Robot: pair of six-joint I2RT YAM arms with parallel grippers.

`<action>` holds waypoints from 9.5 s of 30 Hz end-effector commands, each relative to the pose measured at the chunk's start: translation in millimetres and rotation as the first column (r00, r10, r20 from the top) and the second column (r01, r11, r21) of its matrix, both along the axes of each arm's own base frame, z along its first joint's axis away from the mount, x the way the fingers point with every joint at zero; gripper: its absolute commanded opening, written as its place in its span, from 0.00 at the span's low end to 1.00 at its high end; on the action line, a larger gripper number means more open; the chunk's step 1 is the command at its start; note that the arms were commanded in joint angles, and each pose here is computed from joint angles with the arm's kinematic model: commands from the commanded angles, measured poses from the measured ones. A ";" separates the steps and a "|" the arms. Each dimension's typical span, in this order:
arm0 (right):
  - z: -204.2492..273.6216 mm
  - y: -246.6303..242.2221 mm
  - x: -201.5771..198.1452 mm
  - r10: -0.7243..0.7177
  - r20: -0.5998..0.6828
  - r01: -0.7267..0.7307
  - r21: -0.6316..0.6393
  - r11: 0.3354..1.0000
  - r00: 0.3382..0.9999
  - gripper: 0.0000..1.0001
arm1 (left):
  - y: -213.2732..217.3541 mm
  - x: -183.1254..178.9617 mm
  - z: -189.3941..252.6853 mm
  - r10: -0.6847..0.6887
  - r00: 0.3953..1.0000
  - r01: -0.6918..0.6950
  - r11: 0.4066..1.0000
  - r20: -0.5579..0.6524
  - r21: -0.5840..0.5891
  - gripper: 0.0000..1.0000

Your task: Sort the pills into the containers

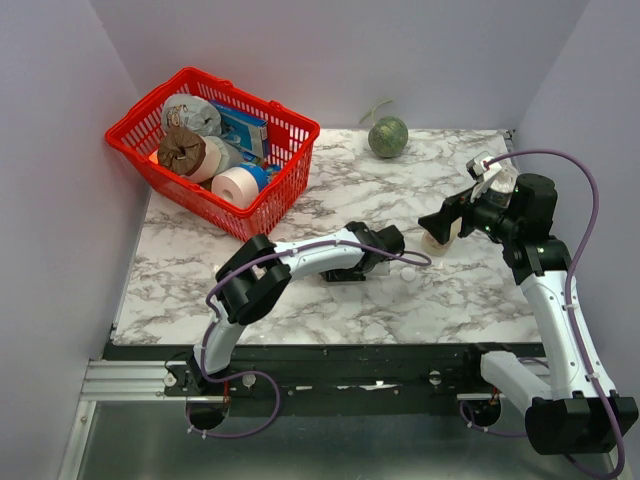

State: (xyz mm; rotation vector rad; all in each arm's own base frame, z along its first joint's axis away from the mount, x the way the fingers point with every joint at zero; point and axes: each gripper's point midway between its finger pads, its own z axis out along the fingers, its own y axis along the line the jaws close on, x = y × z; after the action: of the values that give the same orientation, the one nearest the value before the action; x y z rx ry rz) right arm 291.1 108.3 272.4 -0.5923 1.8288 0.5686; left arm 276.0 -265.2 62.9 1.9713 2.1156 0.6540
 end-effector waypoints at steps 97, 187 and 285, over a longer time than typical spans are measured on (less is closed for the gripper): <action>-20.3 -13.9 -6.7 0.101 -0.023 -0.101 0.030 0.994 0.995 1.00 | 13.8 -27.7 7.3 -0.012 0.972 -0.190 0.537 -0.233 -0.822 0.00; -15.0 -10.2 -11.6 0.124 -0.023 -0.123 0.047 0.991 0.992 1.00 | 3.2 3.0 2.8 0.022 0.999 -0.018 0.996 0.047 -0.091 0.00; -136.9 81.8 -80.7 0.814 -0.287 -0.840 -0.382 0.386 0.505 0.20 | -17.1 -169.5 144.3 -0.183 0.972 0.090 -0.291 0.148 -0.952 0.00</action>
State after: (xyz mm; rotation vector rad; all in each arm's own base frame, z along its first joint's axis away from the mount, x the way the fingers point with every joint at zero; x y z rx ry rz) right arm 241.6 147.7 44.2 -2.0665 1.8359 0.4903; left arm 119.1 -267.1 203.7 0.8654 1.2423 -1.0227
